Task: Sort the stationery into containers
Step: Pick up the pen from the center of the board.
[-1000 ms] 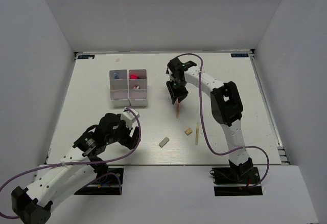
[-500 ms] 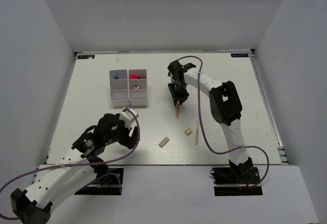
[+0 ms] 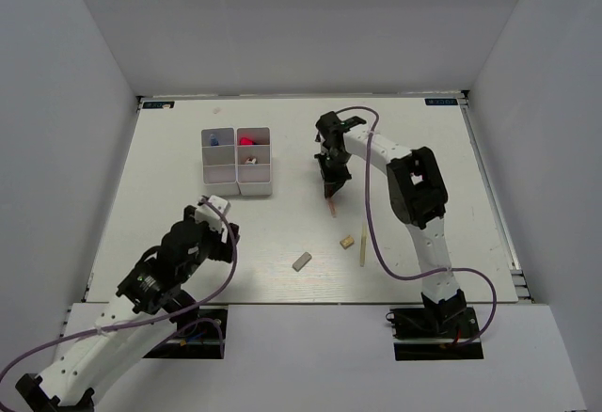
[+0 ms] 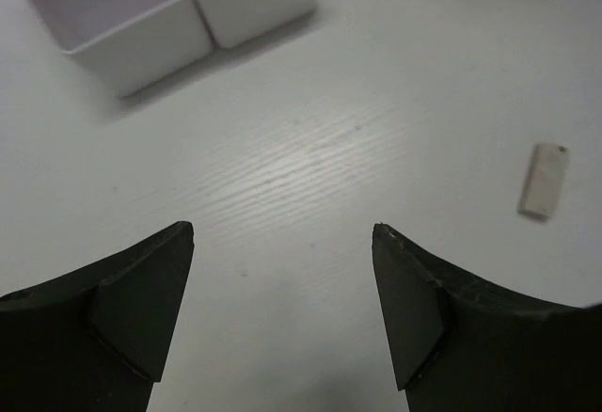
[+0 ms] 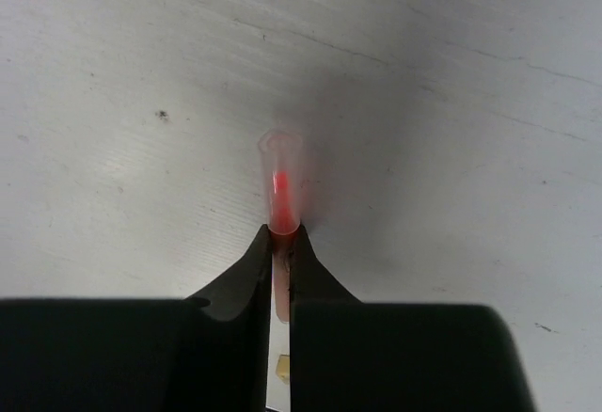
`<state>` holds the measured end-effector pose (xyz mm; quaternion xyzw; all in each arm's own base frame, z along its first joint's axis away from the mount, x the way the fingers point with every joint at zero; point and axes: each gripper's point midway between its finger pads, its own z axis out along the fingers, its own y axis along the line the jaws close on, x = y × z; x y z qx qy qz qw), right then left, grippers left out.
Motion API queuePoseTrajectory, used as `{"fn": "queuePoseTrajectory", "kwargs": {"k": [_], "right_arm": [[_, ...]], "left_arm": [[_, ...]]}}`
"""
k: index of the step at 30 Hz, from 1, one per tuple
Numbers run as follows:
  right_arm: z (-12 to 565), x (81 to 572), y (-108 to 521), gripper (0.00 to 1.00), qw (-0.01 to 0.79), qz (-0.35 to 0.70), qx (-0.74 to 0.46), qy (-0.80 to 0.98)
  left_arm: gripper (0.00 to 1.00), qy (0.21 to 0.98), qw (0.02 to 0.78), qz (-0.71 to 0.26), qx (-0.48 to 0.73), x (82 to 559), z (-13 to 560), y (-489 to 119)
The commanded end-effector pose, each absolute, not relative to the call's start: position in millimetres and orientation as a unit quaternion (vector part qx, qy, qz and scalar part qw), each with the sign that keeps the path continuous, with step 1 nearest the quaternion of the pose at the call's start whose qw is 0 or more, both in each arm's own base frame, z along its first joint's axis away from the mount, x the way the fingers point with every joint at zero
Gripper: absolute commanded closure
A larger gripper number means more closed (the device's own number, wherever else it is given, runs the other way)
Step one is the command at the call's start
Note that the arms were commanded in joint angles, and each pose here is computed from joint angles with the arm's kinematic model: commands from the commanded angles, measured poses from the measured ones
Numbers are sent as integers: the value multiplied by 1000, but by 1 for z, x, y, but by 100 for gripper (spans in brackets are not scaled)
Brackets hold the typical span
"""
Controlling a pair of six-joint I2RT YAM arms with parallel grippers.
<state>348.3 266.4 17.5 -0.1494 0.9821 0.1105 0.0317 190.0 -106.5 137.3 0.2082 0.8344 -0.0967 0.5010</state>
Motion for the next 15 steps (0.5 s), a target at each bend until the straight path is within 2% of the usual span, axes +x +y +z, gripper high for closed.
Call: {"fn": "queuePoseTrajectory", "kwargs": {"k": [1,3,7,15], "right_arm": [[15,340,272,100,21,138,-163,977],[29,337,285,100,29,182,-187,965],[78,355,313,100,124,248,-279,919],[180,344,374,100,219,376,-441,785]], "left_arm": [[13,824,553,-16,121,206,151,-68],[13,814,573,2,92,207,159,-56],[12,802,594,34,49,208,166,-36],[10,802,594,41,44,208,165,-33]]}}
